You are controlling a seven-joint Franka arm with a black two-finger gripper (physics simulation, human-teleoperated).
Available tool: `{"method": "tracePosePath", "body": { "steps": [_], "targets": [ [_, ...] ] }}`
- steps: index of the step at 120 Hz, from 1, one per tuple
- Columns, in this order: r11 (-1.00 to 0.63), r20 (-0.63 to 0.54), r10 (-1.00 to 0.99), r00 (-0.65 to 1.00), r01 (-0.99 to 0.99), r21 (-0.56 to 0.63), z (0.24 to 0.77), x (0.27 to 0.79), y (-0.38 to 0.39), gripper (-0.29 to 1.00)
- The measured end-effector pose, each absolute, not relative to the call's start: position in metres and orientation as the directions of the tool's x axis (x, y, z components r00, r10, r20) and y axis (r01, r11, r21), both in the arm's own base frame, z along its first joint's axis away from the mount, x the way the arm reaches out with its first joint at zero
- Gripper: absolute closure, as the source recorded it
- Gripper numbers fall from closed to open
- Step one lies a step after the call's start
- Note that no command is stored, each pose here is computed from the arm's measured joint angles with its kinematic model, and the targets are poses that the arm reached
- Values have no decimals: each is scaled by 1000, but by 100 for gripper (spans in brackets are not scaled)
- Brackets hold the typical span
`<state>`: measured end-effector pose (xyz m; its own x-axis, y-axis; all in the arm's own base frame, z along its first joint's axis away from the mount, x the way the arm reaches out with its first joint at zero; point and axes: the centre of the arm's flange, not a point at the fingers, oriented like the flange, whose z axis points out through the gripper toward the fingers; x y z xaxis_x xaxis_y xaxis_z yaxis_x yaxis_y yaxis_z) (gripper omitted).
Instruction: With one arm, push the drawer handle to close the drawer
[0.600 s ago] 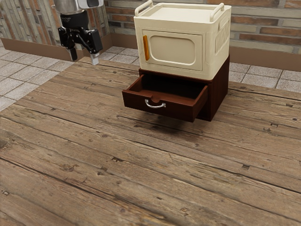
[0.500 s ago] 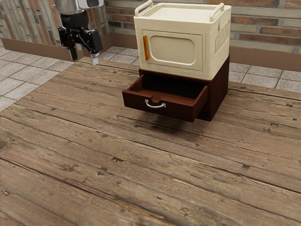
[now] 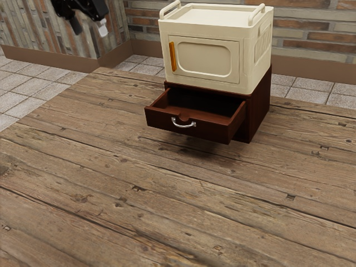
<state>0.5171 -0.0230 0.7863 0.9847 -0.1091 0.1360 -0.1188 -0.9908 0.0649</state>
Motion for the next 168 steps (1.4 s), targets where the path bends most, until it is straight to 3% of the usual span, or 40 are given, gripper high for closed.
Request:
{"method": "tracePosePath", "body": {
  "steps": [15,30,43,54,106,127,136,156,168],
  "targets": [
    [-983,116,-139,983,-151,100,797,500,-56,0],
    [-991,25,-98,995,-100,85,770,487,-59,0],
    [-998,-61,-54,997,-52,41,705,429,-65,0],
    [-1000,-103,-26,994,-25,3,635,410,-77,0],
    [-999,34,38,999,39,-22,548,459,-105,0],
    [-998,33,44,998,46,-37,510,480,-109,0],
    [-998,32,43,999,44,-33,495,489,-114,8],
    [-999,61,39,997,40,-20,478,504,-125,44],
    [-1000,55,19,998,20,-15,461,517,-139,59]
  ]
}}
